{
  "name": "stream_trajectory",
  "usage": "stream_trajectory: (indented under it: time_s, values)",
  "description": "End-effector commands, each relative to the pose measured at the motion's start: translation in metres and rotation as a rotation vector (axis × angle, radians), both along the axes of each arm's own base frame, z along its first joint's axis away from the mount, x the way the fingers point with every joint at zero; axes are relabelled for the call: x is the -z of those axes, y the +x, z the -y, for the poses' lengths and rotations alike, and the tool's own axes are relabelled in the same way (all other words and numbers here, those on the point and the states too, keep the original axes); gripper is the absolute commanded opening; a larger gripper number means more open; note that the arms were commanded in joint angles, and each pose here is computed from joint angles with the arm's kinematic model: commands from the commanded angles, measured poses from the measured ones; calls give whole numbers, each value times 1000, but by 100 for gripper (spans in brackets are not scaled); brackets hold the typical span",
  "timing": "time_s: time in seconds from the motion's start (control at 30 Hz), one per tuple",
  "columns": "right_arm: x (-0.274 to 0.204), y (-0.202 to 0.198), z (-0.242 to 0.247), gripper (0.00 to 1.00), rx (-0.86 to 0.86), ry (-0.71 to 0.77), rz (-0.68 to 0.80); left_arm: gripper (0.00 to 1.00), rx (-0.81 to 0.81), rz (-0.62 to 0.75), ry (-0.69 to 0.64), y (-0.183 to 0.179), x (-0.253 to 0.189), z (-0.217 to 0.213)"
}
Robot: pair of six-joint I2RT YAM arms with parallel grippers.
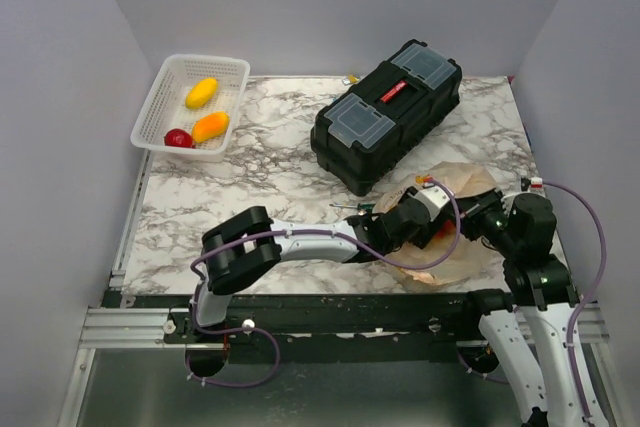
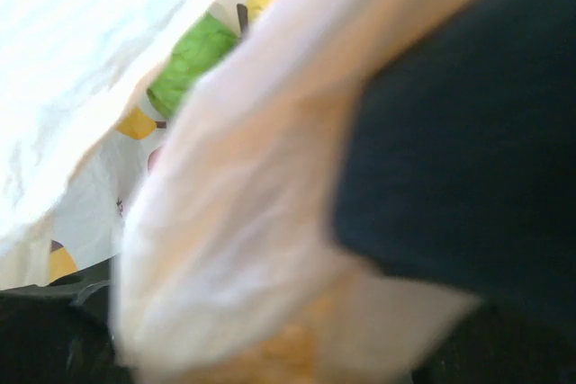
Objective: Take the fake fruits out of the plastic bag
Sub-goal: Take out the fake fruit from the plastic bag.
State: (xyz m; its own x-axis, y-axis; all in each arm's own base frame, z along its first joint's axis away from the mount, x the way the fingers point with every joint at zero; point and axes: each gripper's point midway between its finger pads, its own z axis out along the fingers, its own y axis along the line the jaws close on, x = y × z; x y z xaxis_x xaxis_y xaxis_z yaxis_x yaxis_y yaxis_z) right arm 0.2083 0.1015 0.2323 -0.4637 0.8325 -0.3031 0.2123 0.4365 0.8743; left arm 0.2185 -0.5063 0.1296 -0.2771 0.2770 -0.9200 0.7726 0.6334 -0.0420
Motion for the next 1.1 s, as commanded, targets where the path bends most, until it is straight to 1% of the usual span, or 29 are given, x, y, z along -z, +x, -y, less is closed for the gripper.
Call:
stream_trajectory:
  time_s: [0.0,0.1,0.17,0.23,0.27,0.33,0.43,0.6,0.7,0.8,0.97,1.07]
  values:
    - [-4,0,15,3,92,-29,12,58,-60,37,49,17,27,-10]
    - [6,8,27,3,145,-78,9,61,-61,44,55,22,31,-12]
    - [12,17,31,3,157,-121,9,62,-24,29,44,19,35,-13]
    - [15,28,29,3,128,-155,17,62,9,19,29,12,38,-16]
    - [15,32,26,1,109,-162,24,63,25,17,19,8,40,-17]
    - [8,41,16,1,50,-158,55,66,43,19,-1,5,41,-19]
    - [0,50,10,1,16,-152,76,70,17,18,17,13,44,-19]
    - [-2,54,7,1,-9,-159,65,79,-35,9,52,31,50,-15]
    - [-1,54,5,1,-17,-152,59,79,-48,-50,95,38,65,-11]
    - [-1,52,5,1,-15,-144,59,79,-44,-78,136,38,83,-10]
    - [-4,48,7,1,-7,-152,61,76,-34,-116,207,35,110,-11]
    - [-4,46,10,1,6,-165,58,73,-32,-141,239,32,125,-13]
